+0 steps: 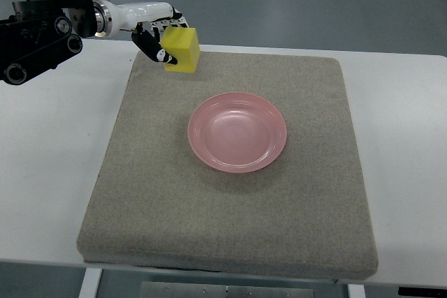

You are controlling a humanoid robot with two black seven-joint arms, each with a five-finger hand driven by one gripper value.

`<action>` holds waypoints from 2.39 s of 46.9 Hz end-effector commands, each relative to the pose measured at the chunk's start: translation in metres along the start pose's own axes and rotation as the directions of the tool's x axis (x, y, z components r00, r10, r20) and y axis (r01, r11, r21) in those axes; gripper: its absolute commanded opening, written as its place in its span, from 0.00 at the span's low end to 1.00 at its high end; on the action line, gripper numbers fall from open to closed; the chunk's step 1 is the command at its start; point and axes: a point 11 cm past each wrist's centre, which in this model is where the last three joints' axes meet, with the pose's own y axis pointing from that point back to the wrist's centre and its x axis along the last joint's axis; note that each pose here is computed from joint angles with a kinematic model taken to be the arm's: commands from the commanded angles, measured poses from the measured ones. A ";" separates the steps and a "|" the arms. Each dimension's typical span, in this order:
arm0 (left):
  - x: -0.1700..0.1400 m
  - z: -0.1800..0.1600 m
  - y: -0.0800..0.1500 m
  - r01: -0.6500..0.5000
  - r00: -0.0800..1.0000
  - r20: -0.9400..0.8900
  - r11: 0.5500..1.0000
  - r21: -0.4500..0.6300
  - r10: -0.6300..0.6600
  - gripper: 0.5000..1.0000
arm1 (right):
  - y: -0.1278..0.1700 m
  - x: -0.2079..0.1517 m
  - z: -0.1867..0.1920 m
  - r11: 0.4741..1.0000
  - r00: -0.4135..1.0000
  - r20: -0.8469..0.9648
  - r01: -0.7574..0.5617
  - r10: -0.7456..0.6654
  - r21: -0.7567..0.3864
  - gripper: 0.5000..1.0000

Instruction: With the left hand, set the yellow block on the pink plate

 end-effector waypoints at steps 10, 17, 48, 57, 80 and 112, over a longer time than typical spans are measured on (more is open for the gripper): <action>-0.039 0.060 -0.001 0.108 0.994 0.042 0.977 -0.185 -0.102 0.00 | 0.000 0.000 0.000 1.000 1.000 0.000 0.000 0.000 0.000 0.85; -0.058 0.071 -0.009 0.141 0.990 0.052 0.967 -0.214 -0.133 0.00 | 0.000 0.000 0.000 1.000 1.000 0.000 0.000 0.000 0.000 0.85; -0.098 0.063 -0.036 0.155 0.981 0.139 0.973 -0.172 -0.132 0.03 | 0.000 0.000 0.000 1.000 1.000 0.000 0.000 0.000 0.000 0.85; -0.099 0.065 -0.037 0.156 0.983 0.126 0.972 -0.178 -0.135 0.91 | 0.000 0.000 0.000 1.000 1.000 0.000 0.000 0.000 0.000 0.85; -0.048 0.039 -0.016 -0.009 0.923 -0.381 0.985 -0.170 -0.057 0.99 | 0.000 0.000 0.000 1.000 1.000 0.000 0.000 0.000 0.000 0.85; -0.004 -0.121 0.068 -0.354 0.116 -0.992 0.935 0.006 0.050 0.99 | 0.000 0.000 0.000 1.000 1.000 0.000 0.000 0.000 0.000 0.85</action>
